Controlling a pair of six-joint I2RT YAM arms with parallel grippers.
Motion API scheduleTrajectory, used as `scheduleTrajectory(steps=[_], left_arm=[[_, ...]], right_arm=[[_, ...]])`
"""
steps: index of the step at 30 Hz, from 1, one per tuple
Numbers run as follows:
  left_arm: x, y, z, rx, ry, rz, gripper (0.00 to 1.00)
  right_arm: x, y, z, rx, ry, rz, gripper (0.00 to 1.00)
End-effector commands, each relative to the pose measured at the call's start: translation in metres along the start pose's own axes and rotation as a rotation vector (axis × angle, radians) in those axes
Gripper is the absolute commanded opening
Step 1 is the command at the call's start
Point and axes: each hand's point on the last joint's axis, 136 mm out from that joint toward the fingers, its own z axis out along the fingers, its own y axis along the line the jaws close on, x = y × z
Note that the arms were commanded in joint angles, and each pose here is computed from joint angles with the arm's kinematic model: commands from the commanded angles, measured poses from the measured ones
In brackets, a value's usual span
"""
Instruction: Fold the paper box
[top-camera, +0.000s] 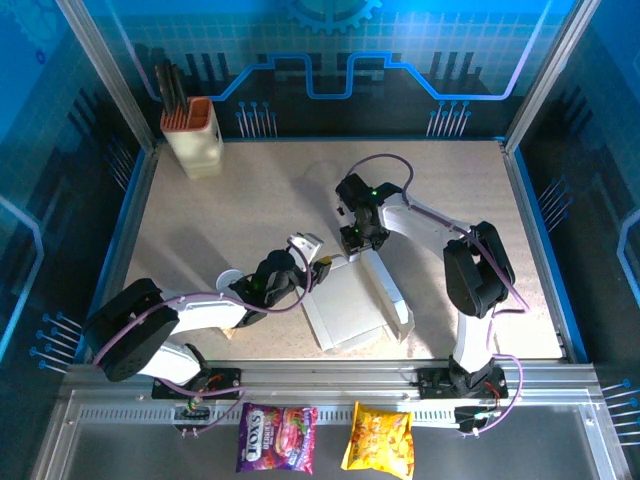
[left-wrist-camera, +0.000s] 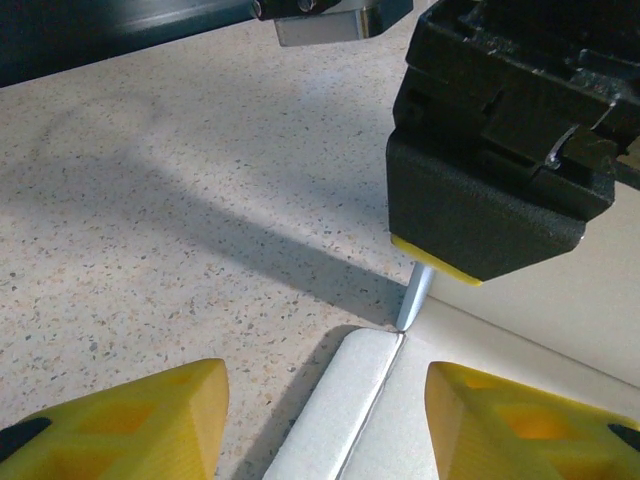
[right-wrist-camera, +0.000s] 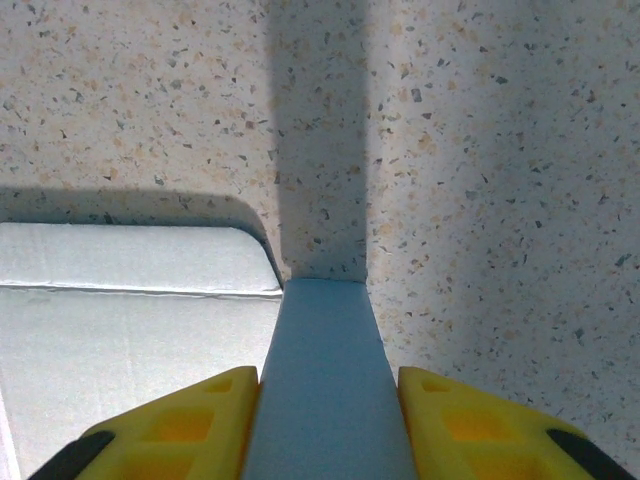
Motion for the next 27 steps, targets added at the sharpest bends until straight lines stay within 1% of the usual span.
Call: scheduleTrajectory(steps=[1, 4, 7, 8, 9, 15, 17, 19, 22, 25, 27], left_arm=[[-0.005, 0.010, -0.005, -0.032, -0.025, -0.039, 0.56], [-0.007, 0.014, -0.008, -0.041, -0.029, -0.060, 0.56], [-0.012, 0.025, -0.013, -0.065, -0.023, -0.098, 0.56], [-0.011, 0.032, -0.016, -0.082, -0.013, -0.122, 0.57], [-0.012, 0.038, -0.018, -0.095, -0.004, -0.146, 0.57], [-0.021, 0.077, -0.045, -0.168, 0.025, -0.294, 0.63], [-0.022, 0.093, -0.056, -0.210, 0.046, -0.372, 0.64], [-0.020, 0.107, -0.067, -0.246, 0.069, -0.442, 0.64], [-0.018, 0.120, -0.084, -0.283, 0.069, -0.523, 0.64], [-0.015, 0.128, -0.097, -0.294, 0.083, -0.624, 0.65], [-0.009, 0.130, -0.103, -0.294, 0.116, -0.674, 0.64]], right_arm=[[-0.006, 0.005, -0.010, 0.018, -0.027, -0.069, 0.30], [-0.011, 0.010, -0.018, 0.017, -0.050, -0.145, 0.30], [-0.016, 0.018, -0.030, -0.004, -0.083, -0.280, 0.25], [-0.019, 0.020, -0.035, 0.004, -0.097, -0.331, 0.24], [-0.020, 0.023, -0.039, -0.007, -0.104, -0.386, 0.25], [-0.025, 0.050, -0.057, -0.114, -0.182, -0.745, 0.25], [-0.028, 0.060, -0.061, -0.126, -0.216, -0.863, 0.25], [-0.032, 0.069, -0.065, -0.148, -0.240, -0.942, 0.25], [-0.036, 0.082, -0.066, -0.188, -0.234, -1.036, 0.25], [-0.042, 0.092, -0.058, -0.170, -0.208, -1.112, 0.24], [-0.046, 0.099, -0.052, -0.165, -0.189, -1.141, 0.24]])
